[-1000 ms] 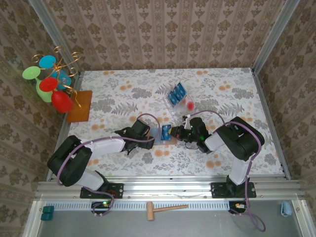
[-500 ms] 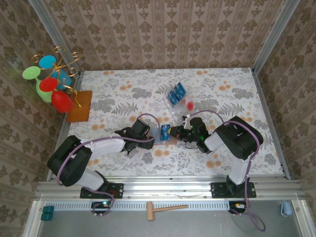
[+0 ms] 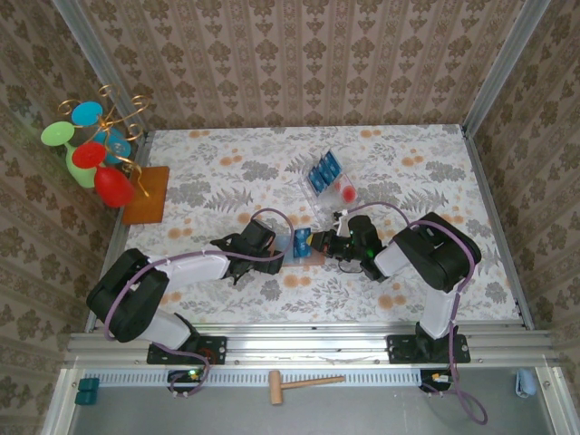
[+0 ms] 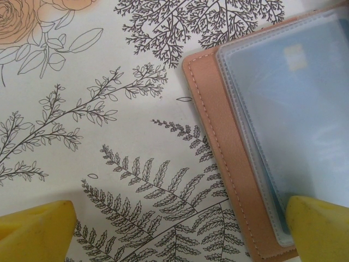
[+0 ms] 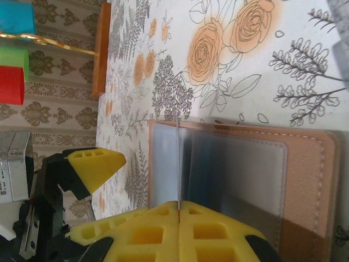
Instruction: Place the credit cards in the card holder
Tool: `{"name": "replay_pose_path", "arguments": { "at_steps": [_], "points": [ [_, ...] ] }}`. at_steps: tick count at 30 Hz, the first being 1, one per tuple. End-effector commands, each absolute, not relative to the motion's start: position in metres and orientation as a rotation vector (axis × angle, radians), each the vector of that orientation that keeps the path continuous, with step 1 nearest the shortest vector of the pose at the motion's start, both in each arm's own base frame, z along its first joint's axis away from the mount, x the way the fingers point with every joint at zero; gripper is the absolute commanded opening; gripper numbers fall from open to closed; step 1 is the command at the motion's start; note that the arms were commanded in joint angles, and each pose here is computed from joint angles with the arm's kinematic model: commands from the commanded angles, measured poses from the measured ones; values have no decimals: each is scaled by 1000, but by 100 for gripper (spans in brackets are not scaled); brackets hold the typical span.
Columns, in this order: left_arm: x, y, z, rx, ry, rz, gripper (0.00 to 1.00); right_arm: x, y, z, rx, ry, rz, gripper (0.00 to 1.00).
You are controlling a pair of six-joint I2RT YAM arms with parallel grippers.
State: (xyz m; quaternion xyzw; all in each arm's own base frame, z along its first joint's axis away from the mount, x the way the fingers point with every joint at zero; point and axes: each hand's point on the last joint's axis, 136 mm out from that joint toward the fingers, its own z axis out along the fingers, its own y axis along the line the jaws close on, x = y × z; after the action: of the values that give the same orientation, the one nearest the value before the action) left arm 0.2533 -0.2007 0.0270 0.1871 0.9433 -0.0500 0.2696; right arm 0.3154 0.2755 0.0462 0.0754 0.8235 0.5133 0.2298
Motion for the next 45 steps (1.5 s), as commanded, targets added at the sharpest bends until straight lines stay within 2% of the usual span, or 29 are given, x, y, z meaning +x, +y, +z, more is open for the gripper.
{"name": "replay_pose_path", "arguments": {
  "at_steps": [1,25,45],
  "points": [
    [247,-193,24,496,2562,-108,100,313,284,47,187,2273,1452,0],
    [246,-193,25,498,2560,-108,100,299,272,31,240,2302,1411,0],
    [247,-193,26,496,2559,-108,100,302,283,30,229,2305,1444,0]
  ]
}}
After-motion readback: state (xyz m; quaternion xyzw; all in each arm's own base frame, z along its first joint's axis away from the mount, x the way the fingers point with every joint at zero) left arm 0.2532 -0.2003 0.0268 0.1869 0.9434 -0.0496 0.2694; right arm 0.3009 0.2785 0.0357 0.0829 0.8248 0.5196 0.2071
